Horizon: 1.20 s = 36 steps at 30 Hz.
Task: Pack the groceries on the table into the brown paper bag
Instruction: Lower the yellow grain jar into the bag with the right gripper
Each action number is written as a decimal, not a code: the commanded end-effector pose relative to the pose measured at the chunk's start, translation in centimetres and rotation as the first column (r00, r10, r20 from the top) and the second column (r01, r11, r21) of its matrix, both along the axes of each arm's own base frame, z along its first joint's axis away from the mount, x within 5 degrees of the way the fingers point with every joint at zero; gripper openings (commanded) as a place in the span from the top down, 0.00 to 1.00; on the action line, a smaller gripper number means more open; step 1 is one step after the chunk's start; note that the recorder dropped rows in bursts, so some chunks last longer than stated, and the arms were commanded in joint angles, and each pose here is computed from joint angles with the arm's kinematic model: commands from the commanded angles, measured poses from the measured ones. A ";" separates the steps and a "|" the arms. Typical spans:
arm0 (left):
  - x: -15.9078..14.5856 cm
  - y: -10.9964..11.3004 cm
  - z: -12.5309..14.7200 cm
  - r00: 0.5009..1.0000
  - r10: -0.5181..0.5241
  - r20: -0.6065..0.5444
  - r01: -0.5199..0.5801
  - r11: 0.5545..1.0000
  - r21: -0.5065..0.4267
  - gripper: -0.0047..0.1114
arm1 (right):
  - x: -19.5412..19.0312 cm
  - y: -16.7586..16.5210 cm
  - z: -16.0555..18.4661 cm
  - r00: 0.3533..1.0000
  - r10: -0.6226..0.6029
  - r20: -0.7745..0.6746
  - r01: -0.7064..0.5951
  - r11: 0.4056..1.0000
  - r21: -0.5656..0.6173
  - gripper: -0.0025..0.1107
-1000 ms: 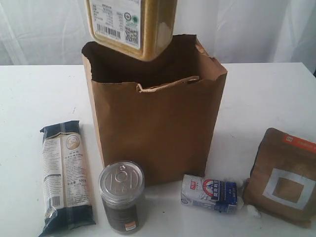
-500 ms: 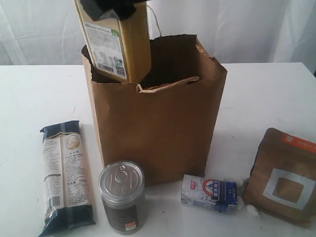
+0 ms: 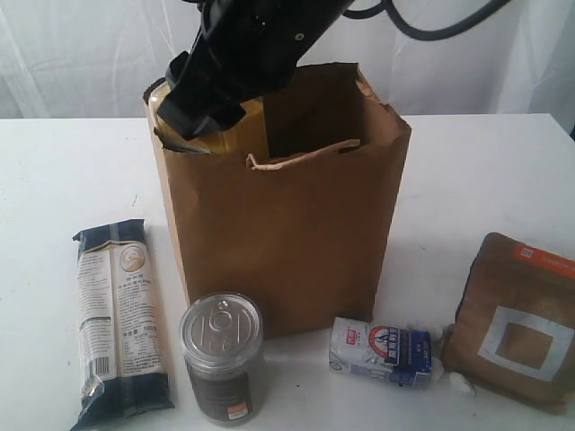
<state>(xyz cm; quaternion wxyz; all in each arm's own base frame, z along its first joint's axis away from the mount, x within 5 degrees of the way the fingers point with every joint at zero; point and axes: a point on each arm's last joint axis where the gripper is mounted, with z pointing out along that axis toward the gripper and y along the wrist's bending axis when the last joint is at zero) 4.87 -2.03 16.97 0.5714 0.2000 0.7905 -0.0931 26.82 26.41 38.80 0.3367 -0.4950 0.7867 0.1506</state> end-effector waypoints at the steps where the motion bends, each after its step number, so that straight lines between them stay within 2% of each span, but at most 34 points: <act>1: 0.0 0.0 -0.1 1.000 0.005 -0.002 -0.005 1.000 -0.014 0.96 | 0.3 0.2 0.6 1.000 -0.023 0.021 0.022 0.999 0.048 0.98; 15: 0.0 0.0 -0.1 1.000 0.005 -0.002 -0.005 1.000 -0.014 0.96 | 1.1 1.2 -1.3 0.994 -0.073 -0.080 0.077 0.996 0.051 0.98; 26: 0.0 0.0 -0.1 1.000 0.005 0.000 -0.005 1.000 -0.010 0.96 | 1.0 0.8 -2.0 0.984 -0.110 -0.142 0.110 0.994 -0.012 0.97; 29: 0.0 0.0 -0.1 1.000 0.005 0.000 -0.005 1.000 -0.010 0.96 | 1.1 1.0 -2.8 0.973 -0.138 -0.186 0.134 0.990 -0.034 0.92; 36: 0.0 0.0 -0.1 1.000 0.005 0.000 -0.005 1.000 -0.010 0.96 | 2.0 1.8 -4.9 0.959 -0.156 -0.235 0.144 0.987 -0.068 0.68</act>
